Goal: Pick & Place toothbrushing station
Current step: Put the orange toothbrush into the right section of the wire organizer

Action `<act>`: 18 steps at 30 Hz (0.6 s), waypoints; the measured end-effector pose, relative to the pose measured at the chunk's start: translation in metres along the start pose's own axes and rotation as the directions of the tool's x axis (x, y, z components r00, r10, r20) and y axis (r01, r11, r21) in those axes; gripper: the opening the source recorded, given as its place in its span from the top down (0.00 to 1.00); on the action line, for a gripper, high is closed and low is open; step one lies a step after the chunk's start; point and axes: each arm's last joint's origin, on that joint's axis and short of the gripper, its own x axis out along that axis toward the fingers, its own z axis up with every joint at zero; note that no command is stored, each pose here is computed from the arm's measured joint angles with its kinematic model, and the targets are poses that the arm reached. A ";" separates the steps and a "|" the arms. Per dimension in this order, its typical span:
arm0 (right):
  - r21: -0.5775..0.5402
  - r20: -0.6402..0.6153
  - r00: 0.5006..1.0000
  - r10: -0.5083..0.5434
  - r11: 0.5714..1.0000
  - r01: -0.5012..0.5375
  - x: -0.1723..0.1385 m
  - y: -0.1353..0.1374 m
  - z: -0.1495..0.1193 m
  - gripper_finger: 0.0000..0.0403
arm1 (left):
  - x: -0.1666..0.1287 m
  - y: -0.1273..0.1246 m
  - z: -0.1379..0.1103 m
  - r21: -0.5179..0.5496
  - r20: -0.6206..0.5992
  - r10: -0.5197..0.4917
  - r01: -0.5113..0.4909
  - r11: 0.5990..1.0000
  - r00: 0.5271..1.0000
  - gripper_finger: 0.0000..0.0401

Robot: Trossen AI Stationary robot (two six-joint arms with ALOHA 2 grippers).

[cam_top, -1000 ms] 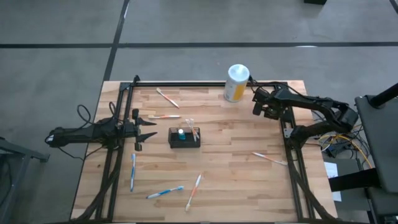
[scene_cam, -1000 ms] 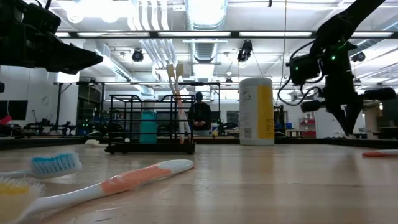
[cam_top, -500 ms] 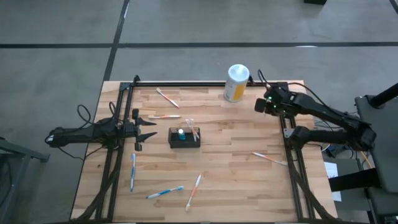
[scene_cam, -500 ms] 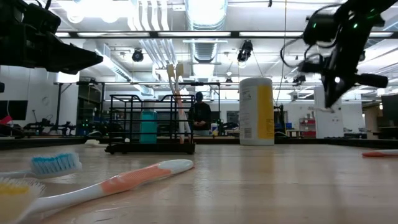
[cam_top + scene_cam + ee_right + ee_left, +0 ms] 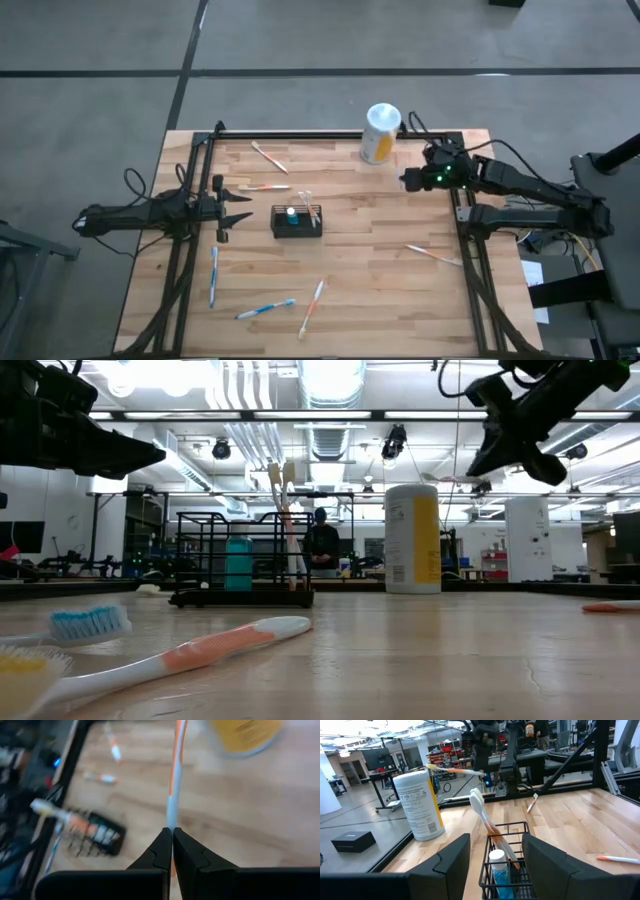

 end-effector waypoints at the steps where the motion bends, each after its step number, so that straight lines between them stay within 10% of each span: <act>1: -0.010 -0.018 1.000 0.012 1.000 -0.012 0.003 0.003 -0.003 0.98 | 0.000 0.000 0.000 0.000 0.000 0.000 0.000 1.000 1.000 0.54; 18: -0.155 -0.344 0.938 0.037 0.983 -0.095 0.062 0.045 -0.073 0.98 | 0.000 0.000 0.000 0.000 0.000 0.000 0.000 1.000 1.000 0.54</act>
